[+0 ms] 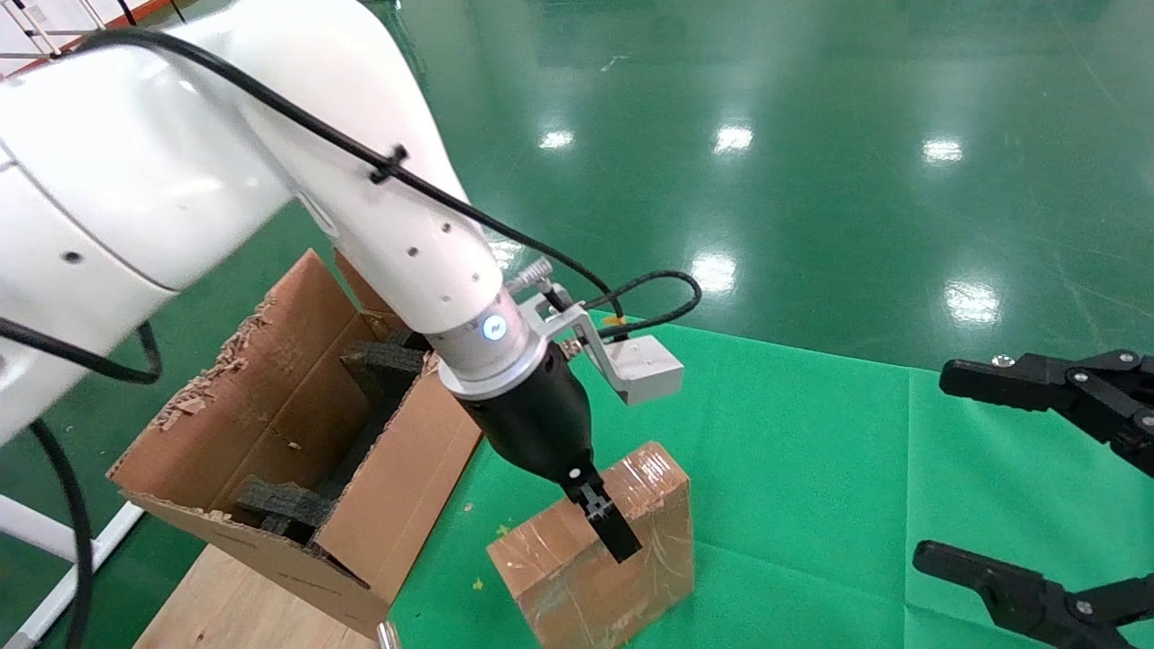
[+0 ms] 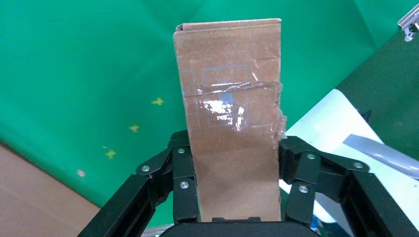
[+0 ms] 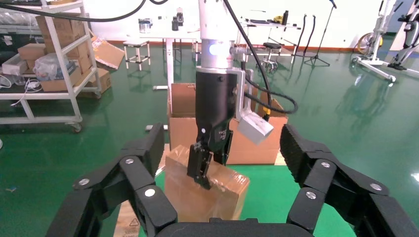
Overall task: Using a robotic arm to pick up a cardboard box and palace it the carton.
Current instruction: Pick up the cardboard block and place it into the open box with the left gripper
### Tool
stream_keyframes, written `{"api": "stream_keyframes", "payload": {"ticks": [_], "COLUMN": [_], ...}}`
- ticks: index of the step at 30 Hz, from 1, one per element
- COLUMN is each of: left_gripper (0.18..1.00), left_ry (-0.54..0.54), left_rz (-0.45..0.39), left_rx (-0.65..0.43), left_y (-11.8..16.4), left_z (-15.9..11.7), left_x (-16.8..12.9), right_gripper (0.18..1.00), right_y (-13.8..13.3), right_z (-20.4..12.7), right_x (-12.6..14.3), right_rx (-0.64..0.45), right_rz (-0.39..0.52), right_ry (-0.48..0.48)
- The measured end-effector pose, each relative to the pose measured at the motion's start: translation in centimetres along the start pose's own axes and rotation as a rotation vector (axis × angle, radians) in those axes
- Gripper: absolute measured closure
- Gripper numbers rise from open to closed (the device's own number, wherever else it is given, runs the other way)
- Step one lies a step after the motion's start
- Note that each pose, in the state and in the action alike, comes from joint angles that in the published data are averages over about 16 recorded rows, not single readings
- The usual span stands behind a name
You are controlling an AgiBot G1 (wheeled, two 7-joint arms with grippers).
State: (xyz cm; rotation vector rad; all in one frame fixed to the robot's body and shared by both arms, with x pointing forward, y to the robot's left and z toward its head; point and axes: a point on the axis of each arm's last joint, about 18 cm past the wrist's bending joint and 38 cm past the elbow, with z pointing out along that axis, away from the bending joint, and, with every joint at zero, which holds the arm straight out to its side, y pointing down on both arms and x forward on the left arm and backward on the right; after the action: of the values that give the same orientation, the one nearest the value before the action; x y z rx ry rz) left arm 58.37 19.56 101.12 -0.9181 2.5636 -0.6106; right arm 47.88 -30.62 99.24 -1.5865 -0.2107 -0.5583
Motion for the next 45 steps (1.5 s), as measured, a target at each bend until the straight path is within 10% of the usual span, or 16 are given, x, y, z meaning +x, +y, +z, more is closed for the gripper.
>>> {"api": "stream_keyframes", "payload": {"ticks": [11,20,34,45], "left_gripper": [0.836,0.857,0.865,0.868], "left_ry": [-0.189,-0.444,-0.509,-0.566], "left_rz": [0.04,-0.045,-0.342,-0.465], "left_rx": [0.287,0.366,0.232,0.189], "left_y": [0.4,6.6,21.3,26.6], "left_z": [-11.4,-19.0,-14.1,-10.3], "left_x": [-4.4,-11.6,-21.6,-25.5], "right_gripper": [0.243,0.187,0.178,0.178], "right_y": [0.0,0.0,0.0,0.0], "right_z": [0.0,0.0,0.0,0.0], "right_x": [0.0,0.0,0.0,0.0], "right_rx": [0.0,0.0,0.0,0.0], "right_rz": [0.0,0.0,0.0,0.0], "right_ry": [0.0,0.0,0.0,0.0]}}
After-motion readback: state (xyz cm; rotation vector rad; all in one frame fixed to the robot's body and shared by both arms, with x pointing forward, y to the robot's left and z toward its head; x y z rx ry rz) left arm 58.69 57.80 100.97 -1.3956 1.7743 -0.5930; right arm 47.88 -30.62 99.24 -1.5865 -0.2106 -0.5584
